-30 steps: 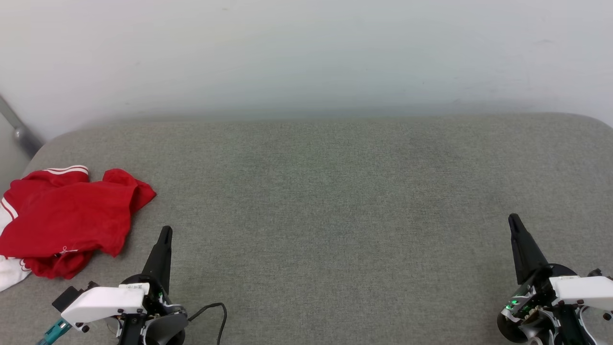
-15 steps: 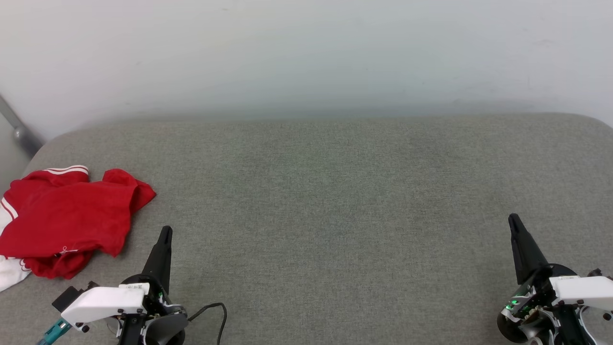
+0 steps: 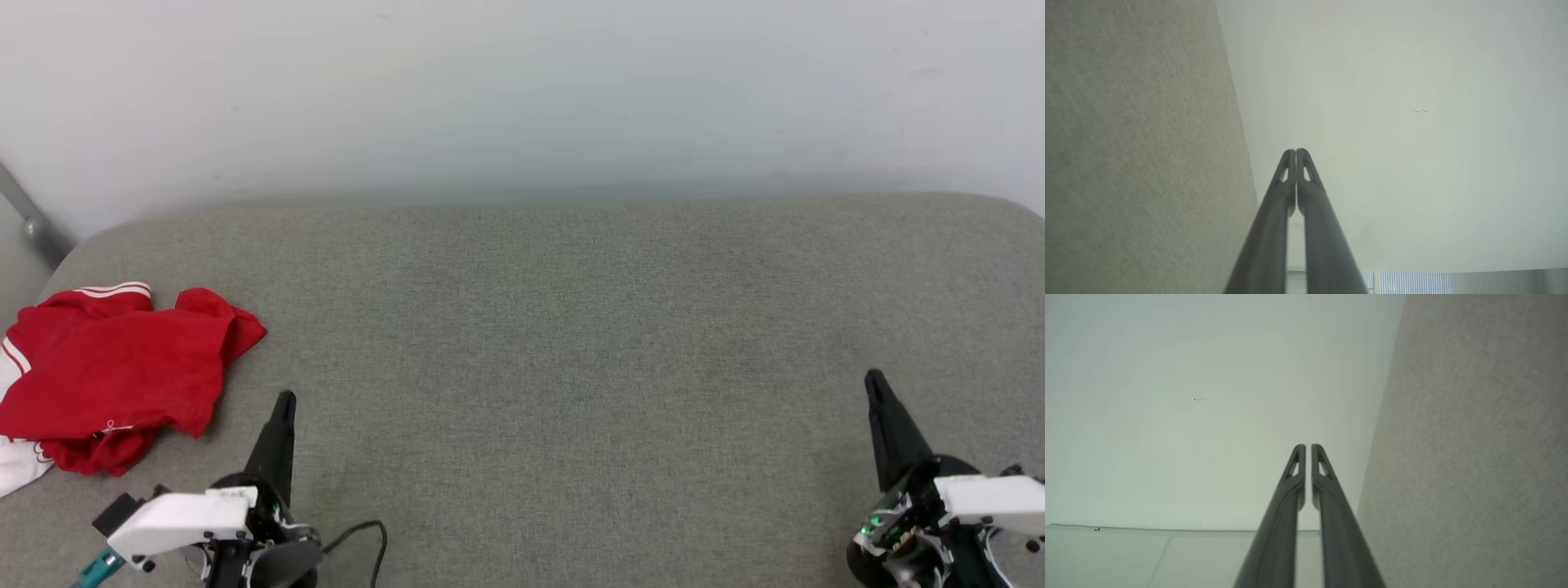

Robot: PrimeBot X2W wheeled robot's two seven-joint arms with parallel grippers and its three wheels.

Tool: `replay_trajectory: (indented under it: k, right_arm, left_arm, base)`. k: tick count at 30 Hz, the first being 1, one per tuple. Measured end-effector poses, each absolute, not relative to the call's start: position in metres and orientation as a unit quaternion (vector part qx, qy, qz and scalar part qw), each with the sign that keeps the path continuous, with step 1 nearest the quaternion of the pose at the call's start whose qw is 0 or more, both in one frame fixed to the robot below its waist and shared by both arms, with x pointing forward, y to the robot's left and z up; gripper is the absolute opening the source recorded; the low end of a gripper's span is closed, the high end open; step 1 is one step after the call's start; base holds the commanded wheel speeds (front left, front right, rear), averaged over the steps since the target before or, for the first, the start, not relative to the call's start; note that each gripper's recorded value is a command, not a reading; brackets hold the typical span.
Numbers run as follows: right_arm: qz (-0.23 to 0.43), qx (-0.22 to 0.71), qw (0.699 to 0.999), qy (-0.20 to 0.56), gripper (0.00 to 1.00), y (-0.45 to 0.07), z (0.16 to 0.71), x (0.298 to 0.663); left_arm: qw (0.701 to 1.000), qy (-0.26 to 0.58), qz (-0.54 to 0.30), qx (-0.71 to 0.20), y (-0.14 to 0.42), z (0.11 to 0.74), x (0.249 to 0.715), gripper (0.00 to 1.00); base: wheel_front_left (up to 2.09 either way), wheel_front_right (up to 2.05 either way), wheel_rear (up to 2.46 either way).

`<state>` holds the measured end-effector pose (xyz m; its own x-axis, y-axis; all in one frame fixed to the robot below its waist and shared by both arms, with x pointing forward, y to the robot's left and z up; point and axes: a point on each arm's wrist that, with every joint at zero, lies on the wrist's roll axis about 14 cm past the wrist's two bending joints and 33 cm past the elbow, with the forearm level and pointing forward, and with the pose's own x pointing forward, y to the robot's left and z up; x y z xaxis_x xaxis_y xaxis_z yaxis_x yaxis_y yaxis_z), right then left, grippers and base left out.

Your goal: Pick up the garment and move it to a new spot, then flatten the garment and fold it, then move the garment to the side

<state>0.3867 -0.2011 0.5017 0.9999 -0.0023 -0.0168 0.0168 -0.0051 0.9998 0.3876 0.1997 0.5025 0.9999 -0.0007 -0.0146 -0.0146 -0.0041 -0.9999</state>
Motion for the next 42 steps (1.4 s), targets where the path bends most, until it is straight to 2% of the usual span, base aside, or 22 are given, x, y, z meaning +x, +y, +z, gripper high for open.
replay_trajectory:
  k: [4,12,21,30,39,40,42]
  right_arm:
    - [-0.028,0.709,0.704,0.021,1.0,-0.202,0.484,0.378]
    - [-0.023,0.705,0.709,0.007,1.0,-0.199,0.492,0.38]
    - [-0.019,0.683,0.73,0.001,1.0,-0.195,0.497,0.379]
    - [-0.005,0.598,0.801,-0.013,1.0,-0.193,0.511,0.382]
    - [0.01,0.468,0.884,-0.019,1.0,-0.189,0.52,0.383]
    - [0.018,0.429,0.903,-0.019,1.0,-0.186,0.523,0.383]
    - [0.024,0.409,0.912,-0.02,1.0,-0.182,0.525,0.383]
  left_arm:
    - [0.704,0.025,0.022,-0.709,0.197,0.485,0.38,1.0]
    - [0.712,0.021,0.015,-0.701,0.188,0.491,0.382,1.0]
    - [0.733,0.005,0.004,-0.68,0.185,0.503,0.385,1.0]
    - [0.8,-0.009,-0.022,-0.599,0.175,0.52,0.387,1.0]
    - [0.863,-0.01,-0.032,-0.504,0.168,0.522,0.387,1.0]
    - [0.883,-0.01,-0.032,-0.468,0.167,0.522,0.387,1.0]
    - [0.895,-0.009,-0.032,-0.445,0.165,0.522,0.387,1.0]
  base:
    - [0.0,0.0,0.0]
    - [0.0,0.0,0.0]
    - [0.0,0.0,0.0]
    - [0.0,0.0,0.0]
    - [0.0,0.0,0.0]
    - [0.0,0.0,0.0]
    - [0.0,0.0,0.0]
